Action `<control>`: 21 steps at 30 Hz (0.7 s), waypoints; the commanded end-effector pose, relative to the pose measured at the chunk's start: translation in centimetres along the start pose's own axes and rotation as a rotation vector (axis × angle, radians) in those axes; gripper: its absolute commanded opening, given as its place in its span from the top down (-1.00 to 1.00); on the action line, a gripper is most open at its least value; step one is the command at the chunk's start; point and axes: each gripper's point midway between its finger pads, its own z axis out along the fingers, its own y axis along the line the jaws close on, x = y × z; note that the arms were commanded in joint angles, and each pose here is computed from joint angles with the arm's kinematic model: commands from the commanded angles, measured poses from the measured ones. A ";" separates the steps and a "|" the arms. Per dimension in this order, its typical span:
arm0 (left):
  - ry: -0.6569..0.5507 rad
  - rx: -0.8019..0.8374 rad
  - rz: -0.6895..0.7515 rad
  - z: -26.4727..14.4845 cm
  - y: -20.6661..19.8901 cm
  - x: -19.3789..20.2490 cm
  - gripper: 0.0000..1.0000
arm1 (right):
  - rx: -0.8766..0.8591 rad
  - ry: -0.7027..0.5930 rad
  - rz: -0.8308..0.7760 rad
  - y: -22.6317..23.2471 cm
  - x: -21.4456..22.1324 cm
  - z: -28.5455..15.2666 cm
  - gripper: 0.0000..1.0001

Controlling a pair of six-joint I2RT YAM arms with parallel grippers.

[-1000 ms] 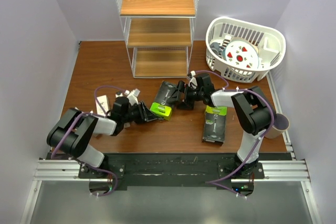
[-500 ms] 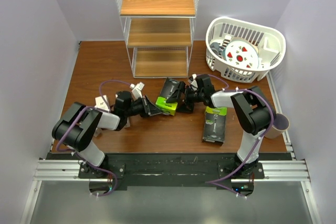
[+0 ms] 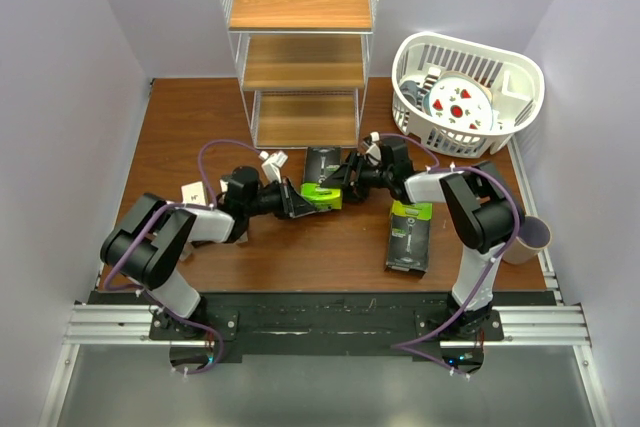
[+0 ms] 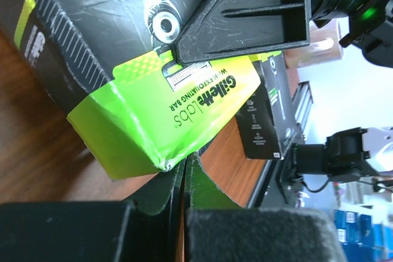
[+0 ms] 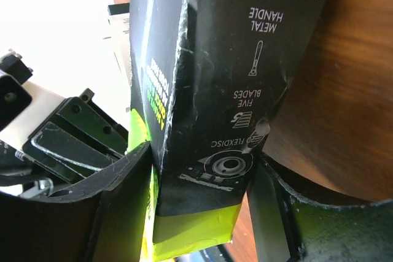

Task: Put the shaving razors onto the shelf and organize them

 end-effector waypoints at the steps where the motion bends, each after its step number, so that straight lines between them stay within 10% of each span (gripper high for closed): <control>1: -0.053 0.113 0.187 1.1 -3.6 -3.3 1.00 | -0.121 -0.035 -0.220 4.4 -1.3 -0.5 0.02; 13: -0.150 0.000 0.221 4.5 -1.7 -8.4 1.00 | -0.110 -0.133 -0.265 3.8 -7.4 0.1 0.02; 21: -0.248 -0.159 0.249 8.7 2.1 -12.9 1.00 | 0.030 -0.157 -0.257 0.5 -10.5 -0.8 -0.70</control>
